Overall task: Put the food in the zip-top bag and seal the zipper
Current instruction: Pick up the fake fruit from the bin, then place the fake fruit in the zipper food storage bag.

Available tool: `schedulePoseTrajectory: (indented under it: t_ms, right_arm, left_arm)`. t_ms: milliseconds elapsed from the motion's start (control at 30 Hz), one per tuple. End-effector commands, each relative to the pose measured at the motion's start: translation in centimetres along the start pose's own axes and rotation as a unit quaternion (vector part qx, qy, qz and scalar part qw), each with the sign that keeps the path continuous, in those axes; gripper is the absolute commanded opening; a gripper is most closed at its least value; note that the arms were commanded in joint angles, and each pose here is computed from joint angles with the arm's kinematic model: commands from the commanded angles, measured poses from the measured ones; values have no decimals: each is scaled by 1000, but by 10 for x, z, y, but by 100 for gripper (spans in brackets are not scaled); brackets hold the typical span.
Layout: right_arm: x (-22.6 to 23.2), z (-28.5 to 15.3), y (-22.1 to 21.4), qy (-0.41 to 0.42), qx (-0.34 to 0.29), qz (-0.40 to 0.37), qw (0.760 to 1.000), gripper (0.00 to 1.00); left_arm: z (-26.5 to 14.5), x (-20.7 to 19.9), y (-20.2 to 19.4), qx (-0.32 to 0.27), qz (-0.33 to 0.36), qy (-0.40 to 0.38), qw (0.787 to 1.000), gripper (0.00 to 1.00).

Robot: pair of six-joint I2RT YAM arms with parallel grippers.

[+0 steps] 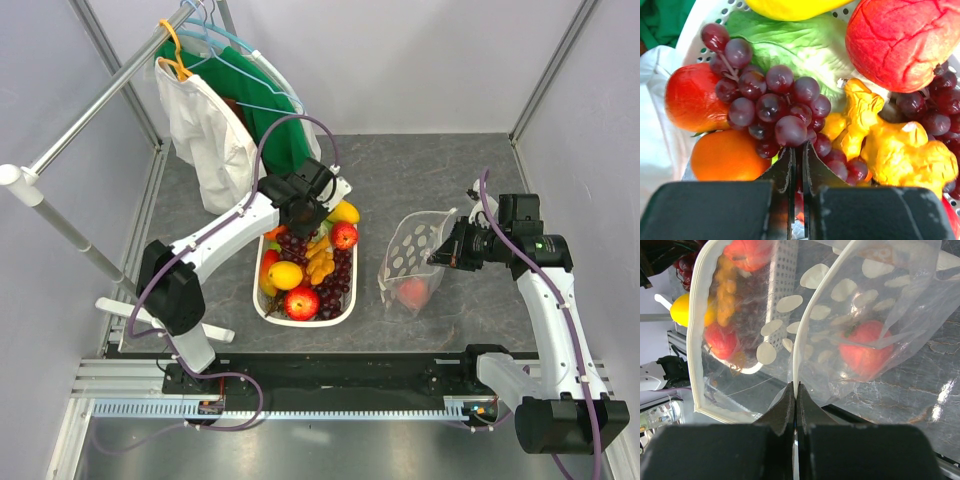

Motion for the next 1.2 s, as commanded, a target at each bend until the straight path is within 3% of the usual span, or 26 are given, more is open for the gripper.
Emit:
schedulePoseTrajectory:
  t_ms: [0, 300, 600, 833, 1167]
  right_arm:
    - [7, -3, 4, 14, -9, -16, 1000, 0]
    - [8, -3, 5, 19, -8, -13, 1000, 0]
    - [8, -1, 7, 22, -7, -12, 1000, 0]
    - [8, 2, 7, 25, 0, -8, 1000, 0]
    - [9, 2, 7, 30, 2, -7, 1000, 0]
  left_arm:
    - [-35, 11, 15, -36, -3, 15, 999, 2]
    - [-89, 15, 45, -126, -5, -3, 992, 2]
    - [-154, 12, 93, -250, 39, -18, 967, 2]
    - [-207, -6, 136, -368, 76, -58, 925, 2]
    - [-232, -59, 178, -480, 109, -205, 846, 2]
Point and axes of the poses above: each gripper's point midway between its finger pads, its own z axis out along the fingers, its own x axis along the line the jaws close on, y = z × x, the point moved 7 cm from there along -z, back along the fingers, and after that the axes turned 12 degrees about z, right-handed, at the moved point
